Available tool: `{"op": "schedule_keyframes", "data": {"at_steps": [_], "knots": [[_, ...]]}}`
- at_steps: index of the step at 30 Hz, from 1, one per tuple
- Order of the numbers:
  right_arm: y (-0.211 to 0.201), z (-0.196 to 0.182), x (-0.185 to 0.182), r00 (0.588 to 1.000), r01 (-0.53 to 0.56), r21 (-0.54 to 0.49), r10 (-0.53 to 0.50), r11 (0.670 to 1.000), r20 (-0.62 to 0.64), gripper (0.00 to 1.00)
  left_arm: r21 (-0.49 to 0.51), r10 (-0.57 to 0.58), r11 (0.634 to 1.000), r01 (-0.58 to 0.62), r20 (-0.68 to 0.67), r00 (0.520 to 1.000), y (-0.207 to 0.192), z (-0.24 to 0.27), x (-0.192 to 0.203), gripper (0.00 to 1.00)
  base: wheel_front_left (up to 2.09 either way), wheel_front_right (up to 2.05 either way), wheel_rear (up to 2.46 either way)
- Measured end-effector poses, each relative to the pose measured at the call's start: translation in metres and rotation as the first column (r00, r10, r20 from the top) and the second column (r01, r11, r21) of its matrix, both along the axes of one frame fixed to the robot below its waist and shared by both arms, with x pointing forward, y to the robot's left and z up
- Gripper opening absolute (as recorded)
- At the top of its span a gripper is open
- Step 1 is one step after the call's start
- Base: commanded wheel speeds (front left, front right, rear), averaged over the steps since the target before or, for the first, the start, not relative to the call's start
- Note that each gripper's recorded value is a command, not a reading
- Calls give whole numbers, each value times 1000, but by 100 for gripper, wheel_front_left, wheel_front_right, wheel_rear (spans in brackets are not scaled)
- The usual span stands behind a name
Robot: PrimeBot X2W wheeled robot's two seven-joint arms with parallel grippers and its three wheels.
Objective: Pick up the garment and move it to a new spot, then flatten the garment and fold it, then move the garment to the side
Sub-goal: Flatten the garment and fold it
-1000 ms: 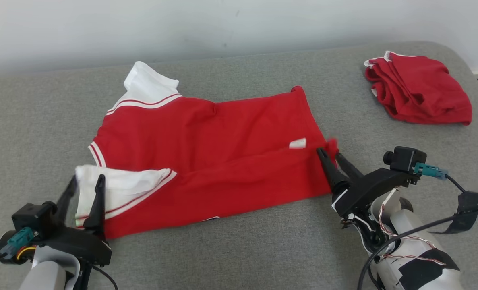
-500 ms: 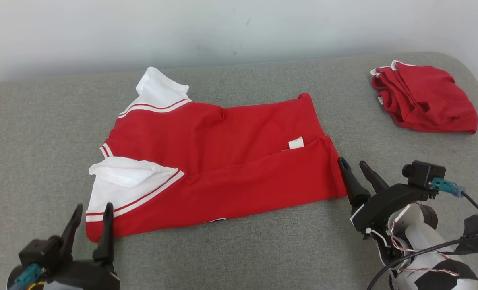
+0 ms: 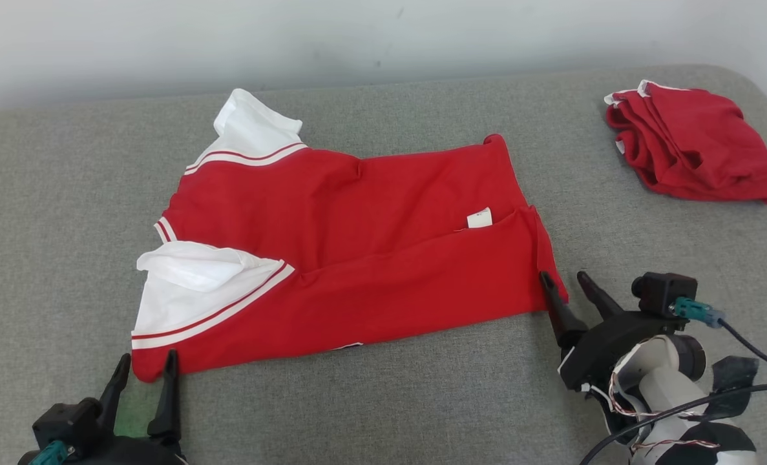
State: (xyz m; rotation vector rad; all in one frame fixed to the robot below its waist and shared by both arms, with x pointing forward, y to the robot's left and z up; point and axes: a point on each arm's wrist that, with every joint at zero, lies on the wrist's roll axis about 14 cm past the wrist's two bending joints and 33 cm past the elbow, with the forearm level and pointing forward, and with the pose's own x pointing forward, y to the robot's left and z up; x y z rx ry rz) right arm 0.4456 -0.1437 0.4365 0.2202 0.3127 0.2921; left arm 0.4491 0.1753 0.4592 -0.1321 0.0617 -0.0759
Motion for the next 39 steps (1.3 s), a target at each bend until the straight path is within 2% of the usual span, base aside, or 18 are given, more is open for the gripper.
{"op": "schedule_keyframes", "data": {"at_steps": [9,10,12,13,14,15,16,17,18,26,39], "knots": [[3,-15,0,999,-21,-50,20,999,-31,100,-8,12,1000,-12,-61,998,0,-20,-5,100,0,0,0],[2,-17,1,999,-20,-54,18,998,-35,98,-10,16,1000,-17,-69,997,1,-23,-6,100,0,0,0],[2,-20,0,999,-16,-53,14,998,-44,19,-11,20,1000,-21,-84,996,4,-27,-6,100,0,0,0],[2,-21,0,999,-16,-52,14,999,-47,0,-14,21,1000,-22,-85,996,4,-28,-6,87,0,0,0],[3,-22,1,999,-15,-49,13,999,-47,0,-17,22,1000,-24,-84,996,3,-27,-5,87,0,0,0],[3,-22,1,999,-14,-49,11,999,-49,0,-18,23,1000,-25,-82,996,3,-27,-4,62,0,0,0],[2,-22,3,999,-11,-48,9,999,-46,0,-19,24,999,-25,-81,996,3,-26,-3,33,0,0,0],[1,-20,4,999,-6,-45,5,999,-38,0,-20,20,1000,-22,-82,996,3,-27,-3,14,0,0,0],[0,-19,5,999,-2,-40,0,999,-32,0,-18,18,1000,-20,-85,996,2,-28,-4,0,0,0,0],[-3,-6,3,999,36,28,-36,999,7,0,-23,24,999,-25,-63,998,4,-20,-7,0,0,0,0],[-15,2,-40,999,37,69,-39,997,27,0,-16,46,999,-46,-13,999,9,-4,-52,0,0,0,0]]}}
